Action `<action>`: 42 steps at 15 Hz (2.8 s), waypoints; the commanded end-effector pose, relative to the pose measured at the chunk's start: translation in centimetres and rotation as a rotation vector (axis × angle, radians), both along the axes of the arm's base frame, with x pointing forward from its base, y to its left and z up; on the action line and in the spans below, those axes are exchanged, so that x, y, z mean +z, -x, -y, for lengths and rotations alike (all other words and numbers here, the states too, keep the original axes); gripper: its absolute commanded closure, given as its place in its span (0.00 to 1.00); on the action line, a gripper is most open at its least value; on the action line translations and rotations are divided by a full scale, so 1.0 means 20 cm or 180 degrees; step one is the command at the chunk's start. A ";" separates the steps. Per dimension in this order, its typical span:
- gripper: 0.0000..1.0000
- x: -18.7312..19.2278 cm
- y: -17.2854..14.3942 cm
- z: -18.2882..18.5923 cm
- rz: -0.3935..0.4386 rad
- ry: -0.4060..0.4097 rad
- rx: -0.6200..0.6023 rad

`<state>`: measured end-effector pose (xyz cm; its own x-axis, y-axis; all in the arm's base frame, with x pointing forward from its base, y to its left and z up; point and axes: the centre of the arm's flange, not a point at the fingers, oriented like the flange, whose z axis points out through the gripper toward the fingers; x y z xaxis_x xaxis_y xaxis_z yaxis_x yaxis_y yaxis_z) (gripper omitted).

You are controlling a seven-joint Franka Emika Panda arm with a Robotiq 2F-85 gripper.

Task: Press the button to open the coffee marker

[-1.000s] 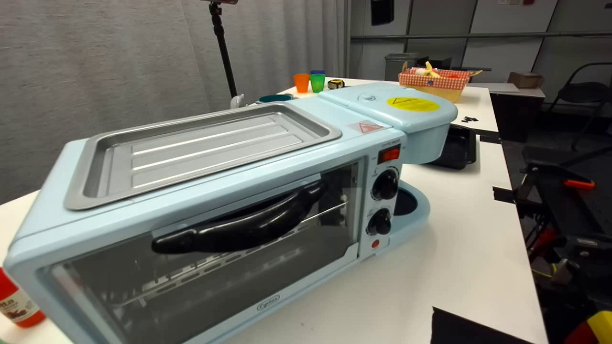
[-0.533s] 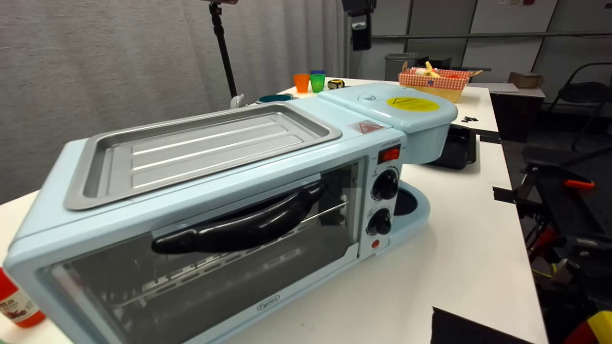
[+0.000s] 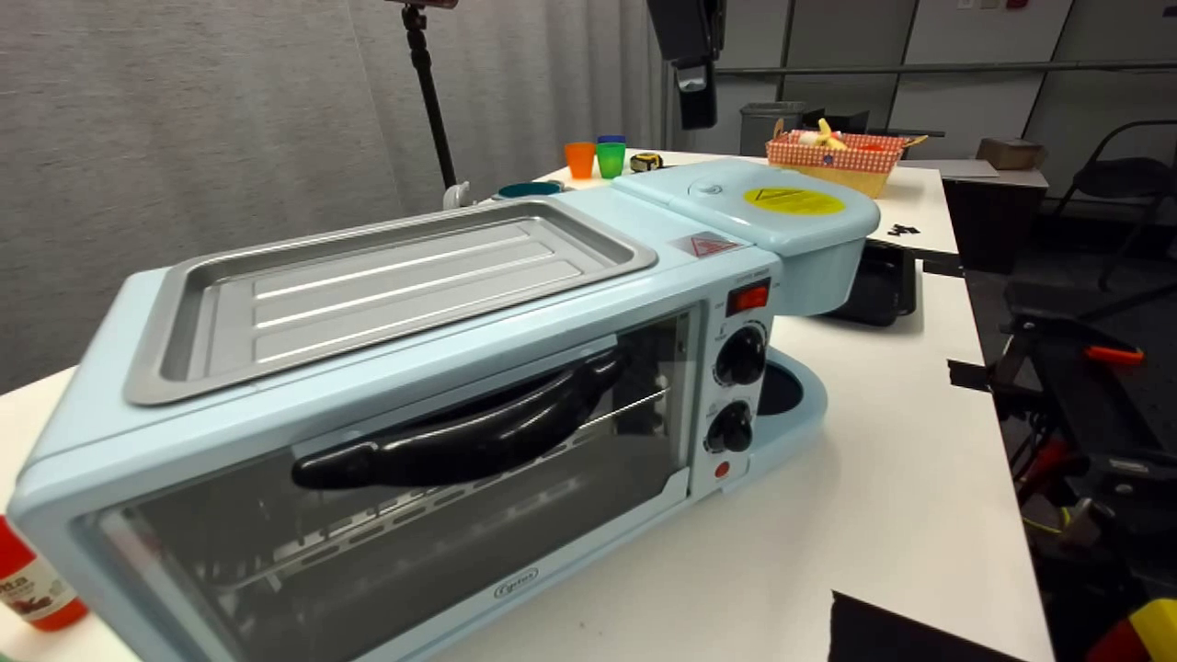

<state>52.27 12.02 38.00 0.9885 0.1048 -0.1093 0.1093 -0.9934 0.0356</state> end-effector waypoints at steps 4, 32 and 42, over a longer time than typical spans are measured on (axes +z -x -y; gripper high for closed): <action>1.00 -0.06 0.01 0.02 0.0006 -0.0098 -0.0033; 1.00 -0.36 0.04 0.02 -0.0111 -0.0017 -0.0092; 1.00 -0.45 0.16 0.01 0.0121 -0.0106 -0.0108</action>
